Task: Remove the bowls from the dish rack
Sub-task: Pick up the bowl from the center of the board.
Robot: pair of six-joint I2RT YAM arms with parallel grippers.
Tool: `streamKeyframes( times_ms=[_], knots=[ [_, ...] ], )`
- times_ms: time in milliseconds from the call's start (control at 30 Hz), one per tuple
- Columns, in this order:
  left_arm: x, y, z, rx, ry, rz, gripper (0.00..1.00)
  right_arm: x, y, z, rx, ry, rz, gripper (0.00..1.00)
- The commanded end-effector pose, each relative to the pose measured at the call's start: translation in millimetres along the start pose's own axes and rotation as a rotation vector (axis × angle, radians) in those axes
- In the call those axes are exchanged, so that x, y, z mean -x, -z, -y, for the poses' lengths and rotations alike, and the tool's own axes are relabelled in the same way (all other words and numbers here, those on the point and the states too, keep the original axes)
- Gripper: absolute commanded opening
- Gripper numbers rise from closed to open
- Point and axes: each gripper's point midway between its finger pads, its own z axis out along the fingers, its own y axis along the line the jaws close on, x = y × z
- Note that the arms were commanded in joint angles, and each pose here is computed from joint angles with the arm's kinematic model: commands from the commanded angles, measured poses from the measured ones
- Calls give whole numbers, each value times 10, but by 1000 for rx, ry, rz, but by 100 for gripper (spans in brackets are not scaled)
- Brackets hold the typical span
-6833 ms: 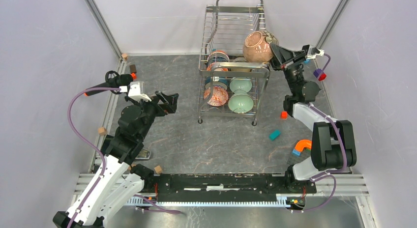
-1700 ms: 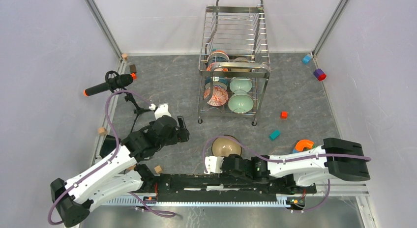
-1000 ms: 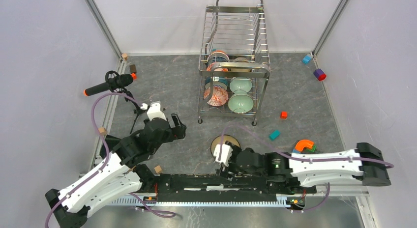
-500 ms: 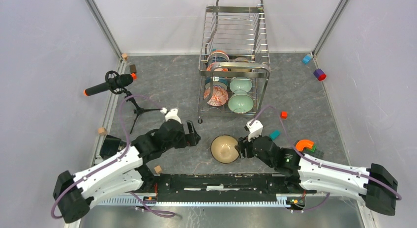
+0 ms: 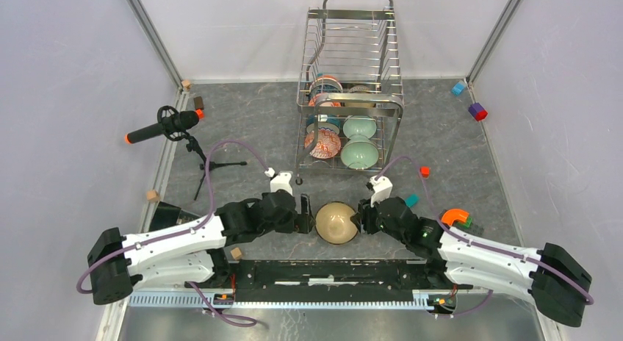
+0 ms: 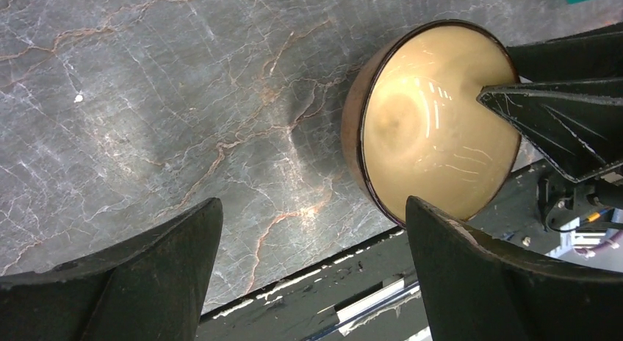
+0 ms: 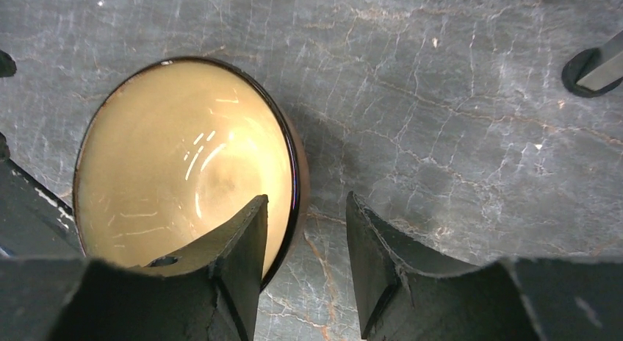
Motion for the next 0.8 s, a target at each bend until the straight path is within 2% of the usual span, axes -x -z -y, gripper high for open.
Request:
streamKeyframes(
  times_ms=[0,167,467,667,767],
  knots=[
    [156,-13,116,29,60,65,100,95,-8,-129,36,-12,-10,48],
    [108,-76,224,48,32,56,100,-57,-11,-106,32,29,-88,43],
    [49,-151,361,97,-27,23,100,-31,-13,-186,65,26,-92,18],
    [-23,-241,379,130,-50,-13,98,-12,-11,-200,71,18,-85,11],
    [-89,-270,405,134,-59,-29,95,-1,-8,-213,76,12,-79,1]
  ],
)
